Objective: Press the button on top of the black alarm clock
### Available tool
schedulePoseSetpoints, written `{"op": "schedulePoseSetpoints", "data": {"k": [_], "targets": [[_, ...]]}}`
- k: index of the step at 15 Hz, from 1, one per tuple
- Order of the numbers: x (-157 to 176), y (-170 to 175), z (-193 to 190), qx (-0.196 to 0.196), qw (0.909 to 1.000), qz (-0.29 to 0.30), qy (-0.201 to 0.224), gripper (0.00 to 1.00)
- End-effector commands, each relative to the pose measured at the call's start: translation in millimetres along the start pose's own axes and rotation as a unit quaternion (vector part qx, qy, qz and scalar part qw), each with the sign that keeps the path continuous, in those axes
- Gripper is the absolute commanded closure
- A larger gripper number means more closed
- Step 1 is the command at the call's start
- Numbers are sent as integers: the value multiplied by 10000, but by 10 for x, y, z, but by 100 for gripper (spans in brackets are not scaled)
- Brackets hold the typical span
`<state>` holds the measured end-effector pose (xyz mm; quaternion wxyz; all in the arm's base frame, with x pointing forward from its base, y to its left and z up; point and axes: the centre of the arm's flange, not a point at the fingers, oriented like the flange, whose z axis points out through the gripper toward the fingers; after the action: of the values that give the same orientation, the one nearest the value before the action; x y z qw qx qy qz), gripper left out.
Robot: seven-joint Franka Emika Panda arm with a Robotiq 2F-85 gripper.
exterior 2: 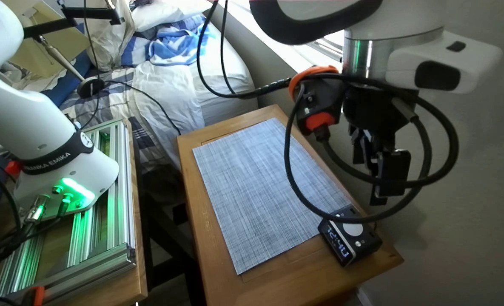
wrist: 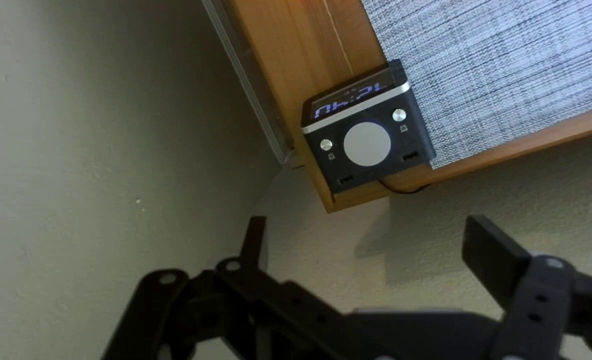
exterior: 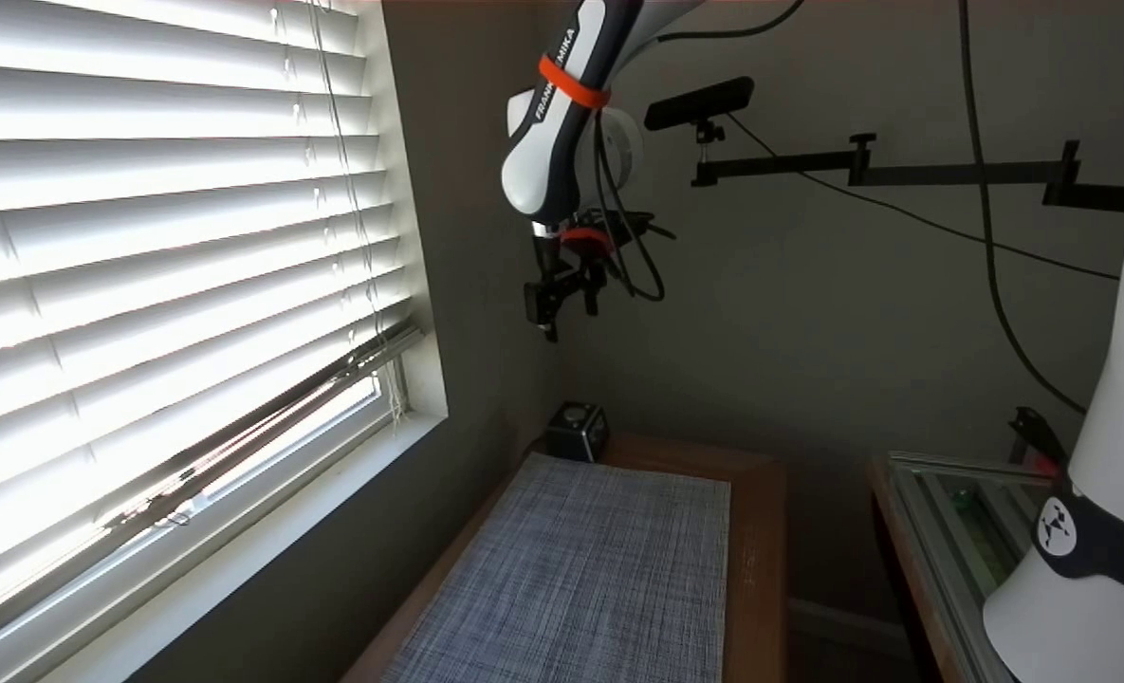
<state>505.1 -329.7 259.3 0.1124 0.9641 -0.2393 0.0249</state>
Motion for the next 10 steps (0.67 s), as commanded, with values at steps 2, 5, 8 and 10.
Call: {"op": "schedulePoseSetpoints", "data": {"k": [2, 5, 8, 10], "targets": [[-325, -48, -288, -92, 9989, -379, 266, 0], [-418, -77, -359, -132, 9984, -478, 279, 0], [-281, -91, -272, -57, 9990, -403, 177, 0], [-315, -94, -270, -47, 9990, -408, 157, 0]]}}
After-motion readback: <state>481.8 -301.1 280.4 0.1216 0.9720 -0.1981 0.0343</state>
